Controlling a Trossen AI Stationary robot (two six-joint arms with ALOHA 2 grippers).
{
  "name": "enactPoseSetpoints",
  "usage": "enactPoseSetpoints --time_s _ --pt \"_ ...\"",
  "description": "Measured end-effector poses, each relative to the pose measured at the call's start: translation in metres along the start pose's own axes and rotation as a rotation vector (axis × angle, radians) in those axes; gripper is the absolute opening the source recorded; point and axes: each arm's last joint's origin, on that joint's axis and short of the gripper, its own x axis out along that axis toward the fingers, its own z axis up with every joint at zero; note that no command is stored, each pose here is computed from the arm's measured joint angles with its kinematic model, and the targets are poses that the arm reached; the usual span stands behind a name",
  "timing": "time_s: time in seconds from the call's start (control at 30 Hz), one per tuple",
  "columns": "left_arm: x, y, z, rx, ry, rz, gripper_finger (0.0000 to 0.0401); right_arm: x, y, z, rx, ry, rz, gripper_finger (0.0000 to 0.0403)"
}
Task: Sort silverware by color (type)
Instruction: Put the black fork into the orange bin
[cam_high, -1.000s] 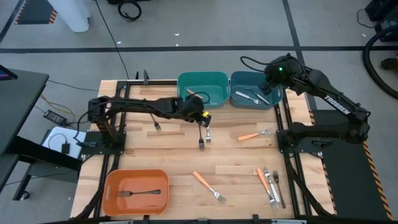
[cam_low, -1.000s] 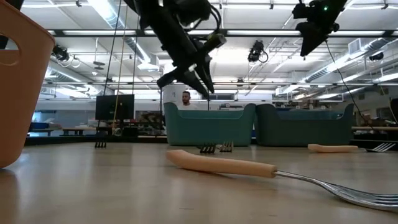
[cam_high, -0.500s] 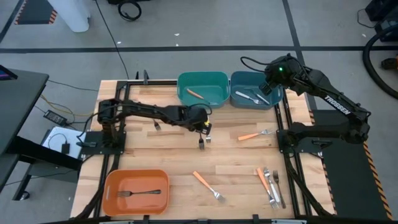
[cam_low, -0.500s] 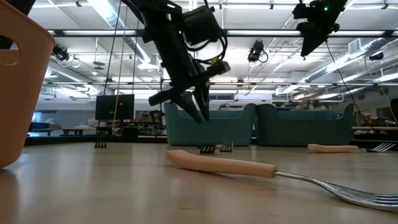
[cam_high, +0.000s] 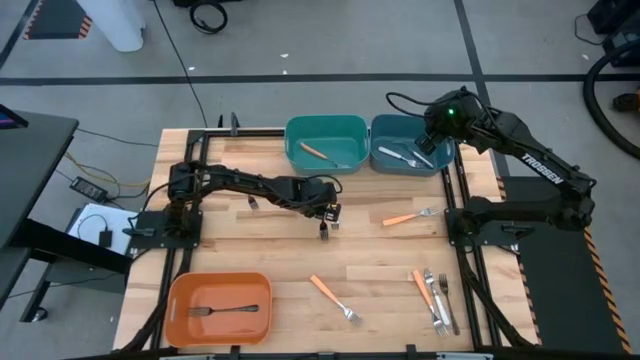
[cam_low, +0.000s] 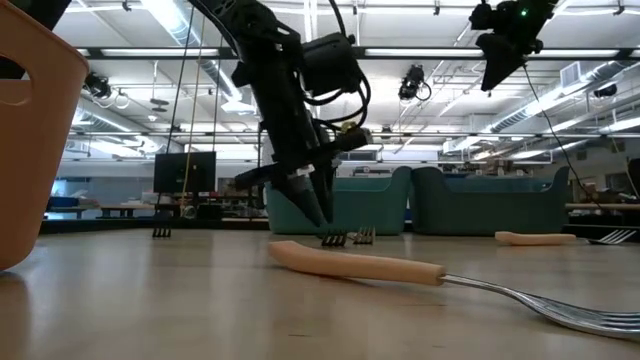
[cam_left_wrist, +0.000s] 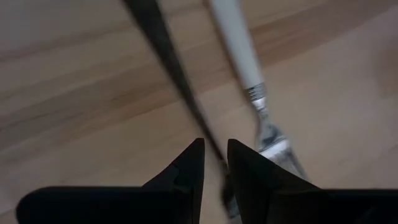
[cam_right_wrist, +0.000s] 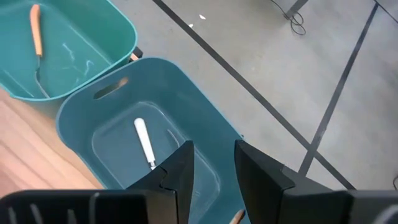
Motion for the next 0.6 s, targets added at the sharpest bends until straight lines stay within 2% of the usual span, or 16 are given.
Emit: enactPoseSetpoints --time_s 0.4,0.6 --pt "0.015 -0.005 -0.011 0.001 0.012 -0.020 0.0080 0.000 0.001 0.000 -0.001 0.000 0.006 0.0123" --pt "0.027 -0.005 -0.019 0.009 0.019 0.003 0.0080 0.000 0.001 0.000 -0.002 -0.001 0.008 0.0123"
